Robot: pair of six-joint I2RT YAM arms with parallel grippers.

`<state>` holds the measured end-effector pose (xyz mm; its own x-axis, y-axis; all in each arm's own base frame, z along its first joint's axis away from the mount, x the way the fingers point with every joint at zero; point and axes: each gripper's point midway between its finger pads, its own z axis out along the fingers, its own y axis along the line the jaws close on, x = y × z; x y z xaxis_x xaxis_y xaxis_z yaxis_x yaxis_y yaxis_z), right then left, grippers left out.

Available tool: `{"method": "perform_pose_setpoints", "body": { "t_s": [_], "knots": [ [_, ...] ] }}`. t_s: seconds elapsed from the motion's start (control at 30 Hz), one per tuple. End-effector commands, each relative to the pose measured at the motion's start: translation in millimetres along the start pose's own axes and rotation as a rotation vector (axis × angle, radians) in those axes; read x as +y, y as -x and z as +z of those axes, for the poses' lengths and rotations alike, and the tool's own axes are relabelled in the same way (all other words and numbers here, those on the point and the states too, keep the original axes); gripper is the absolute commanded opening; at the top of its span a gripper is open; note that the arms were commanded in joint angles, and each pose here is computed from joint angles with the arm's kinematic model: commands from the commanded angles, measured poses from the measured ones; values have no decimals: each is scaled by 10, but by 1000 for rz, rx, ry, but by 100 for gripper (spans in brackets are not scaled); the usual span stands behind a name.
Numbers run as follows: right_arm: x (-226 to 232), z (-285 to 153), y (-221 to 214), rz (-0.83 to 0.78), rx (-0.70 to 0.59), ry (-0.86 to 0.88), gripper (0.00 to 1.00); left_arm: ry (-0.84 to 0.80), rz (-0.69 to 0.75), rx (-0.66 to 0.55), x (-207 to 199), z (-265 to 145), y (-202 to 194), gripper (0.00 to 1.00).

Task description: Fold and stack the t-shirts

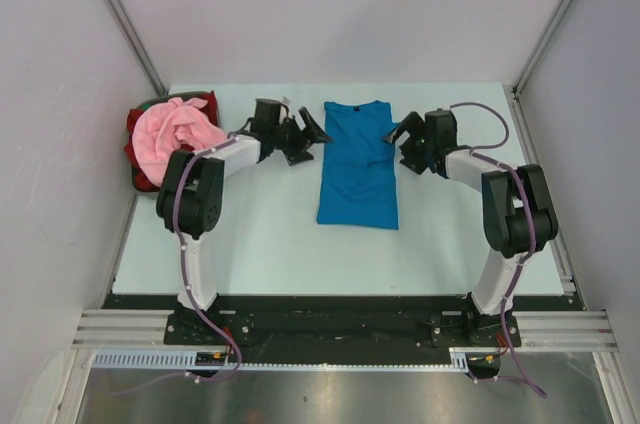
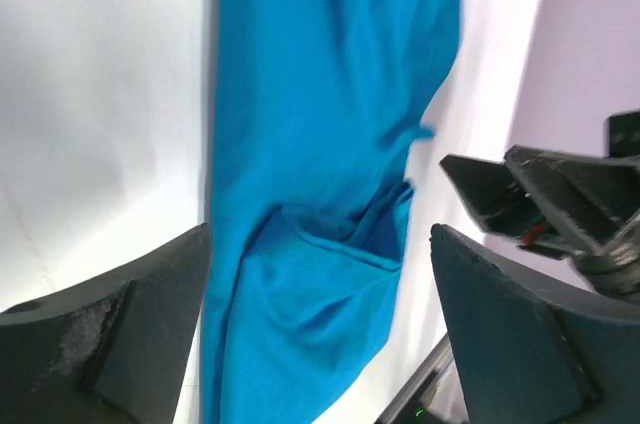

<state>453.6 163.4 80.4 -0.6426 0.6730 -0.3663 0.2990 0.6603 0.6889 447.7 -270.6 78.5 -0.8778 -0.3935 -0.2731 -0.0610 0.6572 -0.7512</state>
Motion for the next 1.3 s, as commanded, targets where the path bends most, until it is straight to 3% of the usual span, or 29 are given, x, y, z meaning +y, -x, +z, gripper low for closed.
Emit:
{"method": "perform_pose_setpoints", "body": {
  "t_s": [0.0, 0.07, 0.23, 0.27, 0.4, 0.5, 0.73, 1.07, 1.17, 1.27],
  "knots": [
    [575, -58, 648, 9, -170, 185, 100, -232, -19, -141, -486, -341, 732, 98],
    [566, -138, 687, -25, -196, 158, 100, -216, 16, -174, -534, -492, 766, 100],
    [629, -393, 438, -175, -166, 96, 100, -148, 26, -145, -355, -668, 385, 100],
    [570, -429, 384, -209, -168, 49, 100, -112, 7, -123, -180, -651, 211, 100],
    [409, -548, 123, -381, -145, -86, 100, -98, 40, -87, -95, -762, -255, 99],
    [126, -664, -154, -437, -59, -201, 100, -47, 61, -47, 36, -834, -595, 98],
    [-342, -951, -612, -365, -33, -196, 99, -33, 55, 8, 352, -950, -1198, 98],
    [-659, -1216, -953, -303, 2, -152, 98, -17, 22, 27, 549, -884, -1396, 97],
    [-712, -1273, -977, -297, 3, -158, 98, 7, 8, 54, 590, -797, -1469, 94],
    [-758, -1319, -990, -295, 2, -162, 98, 43, 6, 92, 640, -714, -1548, 85]
  ]
}}
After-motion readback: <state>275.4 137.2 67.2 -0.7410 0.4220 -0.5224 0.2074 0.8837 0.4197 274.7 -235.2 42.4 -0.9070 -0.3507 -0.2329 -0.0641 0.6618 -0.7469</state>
